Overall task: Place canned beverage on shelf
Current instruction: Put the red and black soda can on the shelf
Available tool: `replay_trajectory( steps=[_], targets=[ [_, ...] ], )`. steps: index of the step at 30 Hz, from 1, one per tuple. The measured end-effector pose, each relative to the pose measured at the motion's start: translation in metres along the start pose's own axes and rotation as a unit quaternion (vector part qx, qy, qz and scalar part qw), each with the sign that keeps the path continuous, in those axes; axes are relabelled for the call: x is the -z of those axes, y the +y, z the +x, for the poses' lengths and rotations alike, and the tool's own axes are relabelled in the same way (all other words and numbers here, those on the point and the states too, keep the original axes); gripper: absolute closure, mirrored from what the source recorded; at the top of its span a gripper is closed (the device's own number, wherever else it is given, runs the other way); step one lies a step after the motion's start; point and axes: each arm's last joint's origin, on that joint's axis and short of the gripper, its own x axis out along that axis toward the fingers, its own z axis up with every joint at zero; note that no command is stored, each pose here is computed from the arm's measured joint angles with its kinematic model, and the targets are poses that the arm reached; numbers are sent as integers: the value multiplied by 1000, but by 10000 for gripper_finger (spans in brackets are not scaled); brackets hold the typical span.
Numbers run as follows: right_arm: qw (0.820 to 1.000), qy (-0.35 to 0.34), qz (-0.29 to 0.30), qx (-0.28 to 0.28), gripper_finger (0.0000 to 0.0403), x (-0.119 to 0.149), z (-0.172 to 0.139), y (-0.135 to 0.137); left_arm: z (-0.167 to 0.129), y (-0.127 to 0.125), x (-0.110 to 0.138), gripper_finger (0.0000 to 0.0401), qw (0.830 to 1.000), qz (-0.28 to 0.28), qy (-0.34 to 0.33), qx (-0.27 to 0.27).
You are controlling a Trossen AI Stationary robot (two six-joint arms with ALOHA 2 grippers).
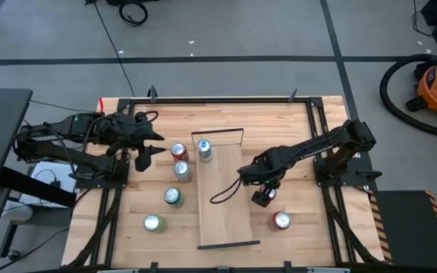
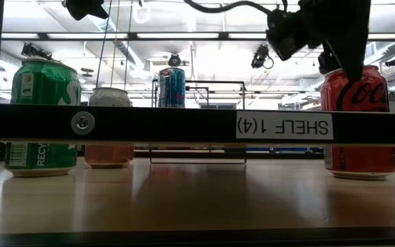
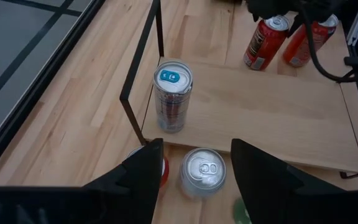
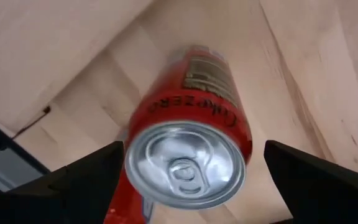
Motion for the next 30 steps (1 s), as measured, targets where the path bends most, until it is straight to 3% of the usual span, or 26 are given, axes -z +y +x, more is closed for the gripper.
replay_trajectory(
  steps=[8, 18, 25, 30],
  targets=[
    [1000, 1, -2, -20, 12, -1, 20, -2, 0, 0, 0, 202, 1000, 0, 0, 0],
    [1000, 1, -11, -14, 81, -1, 25, -5, 0, 0, 0, 202, 1000, 0, 1, 1],
    [999, -3, -37, -9, 68, -15, 5, -14, 0, 0, 0, 202, 1000, 0, 0, -2],
    [999, -32, -43, 1, 70, -32, -26, -27, 0, 0, 0, 202, 1000, 0, 0, -3]
  ],
)
